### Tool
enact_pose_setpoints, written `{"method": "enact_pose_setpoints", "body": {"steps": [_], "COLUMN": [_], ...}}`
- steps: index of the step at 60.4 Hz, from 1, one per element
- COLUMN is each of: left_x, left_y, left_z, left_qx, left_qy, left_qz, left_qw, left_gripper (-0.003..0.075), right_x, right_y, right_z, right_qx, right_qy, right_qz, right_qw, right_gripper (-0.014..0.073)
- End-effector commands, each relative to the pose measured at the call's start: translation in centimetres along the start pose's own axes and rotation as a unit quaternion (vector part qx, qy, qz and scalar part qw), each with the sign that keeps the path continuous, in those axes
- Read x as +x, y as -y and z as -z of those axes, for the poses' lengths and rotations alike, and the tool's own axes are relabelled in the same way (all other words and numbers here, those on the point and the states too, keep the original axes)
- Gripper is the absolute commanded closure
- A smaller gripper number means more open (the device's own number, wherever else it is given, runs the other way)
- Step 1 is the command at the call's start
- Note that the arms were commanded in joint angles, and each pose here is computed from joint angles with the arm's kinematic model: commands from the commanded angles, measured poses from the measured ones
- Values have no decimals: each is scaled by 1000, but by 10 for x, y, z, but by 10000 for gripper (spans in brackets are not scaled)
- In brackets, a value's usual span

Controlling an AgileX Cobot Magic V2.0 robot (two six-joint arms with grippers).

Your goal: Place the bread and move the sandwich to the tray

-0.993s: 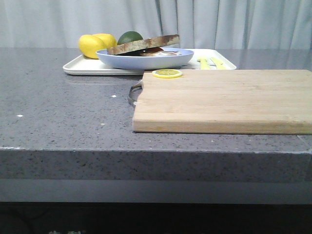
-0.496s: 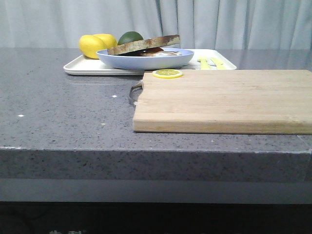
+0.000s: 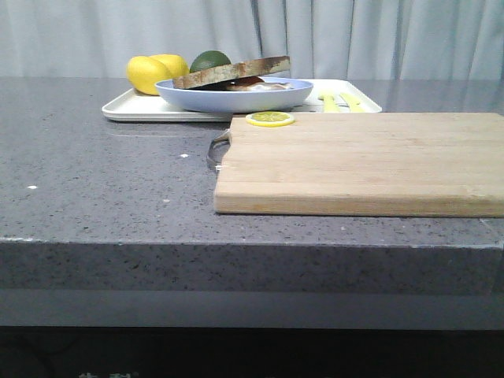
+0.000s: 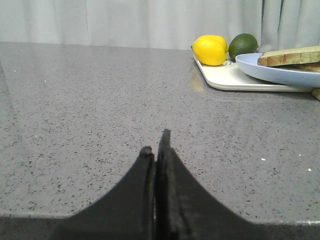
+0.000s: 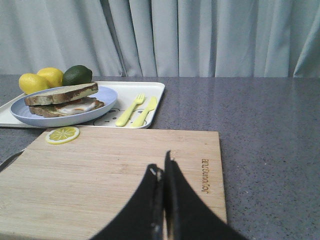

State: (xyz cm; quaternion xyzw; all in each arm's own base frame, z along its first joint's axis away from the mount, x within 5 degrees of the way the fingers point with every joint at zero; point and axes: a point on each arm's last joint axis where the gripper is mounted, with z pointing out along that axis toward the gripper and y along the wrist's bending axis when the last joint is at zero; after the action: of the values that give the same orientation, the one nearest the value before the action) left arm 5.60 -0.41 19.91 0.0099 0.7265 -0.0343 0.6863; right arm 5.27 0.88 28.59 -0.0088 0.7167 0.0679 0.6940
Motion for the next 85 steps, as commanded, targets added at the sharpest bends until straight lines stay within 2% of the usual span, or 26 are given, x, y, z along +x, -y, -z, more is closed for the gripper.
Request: {"method": "enact_pose_setpoints", "body": {"steps": [1,58,64,76,85], "left_x": [-10,-10,-10,-10,-10], "left_y": [0,0,0,0,0], "left_z": [2,2,2,2,2], "left_qx": [2,2,2,2,2], "left_qy": [57,57,57,57,57], "left_qz": [8,8,8,8,8], "left_qw": [998,998,998,998,998], "left_gripper": [741,741,741,741,741], "right_x": [-16,-14,-1,53,78], "right_y": [1,1,3,10,12], "right_z": [2,1,-3,-9,-5], "right_qx": [8,9,13,26,26], "right_qy": [48,48,38,10,12], "right_qz": [-1,0,-2,-7,-14], "right_qw": [999,999,999,1000,999], "right_gripper": [652,652,652,652,652]}}
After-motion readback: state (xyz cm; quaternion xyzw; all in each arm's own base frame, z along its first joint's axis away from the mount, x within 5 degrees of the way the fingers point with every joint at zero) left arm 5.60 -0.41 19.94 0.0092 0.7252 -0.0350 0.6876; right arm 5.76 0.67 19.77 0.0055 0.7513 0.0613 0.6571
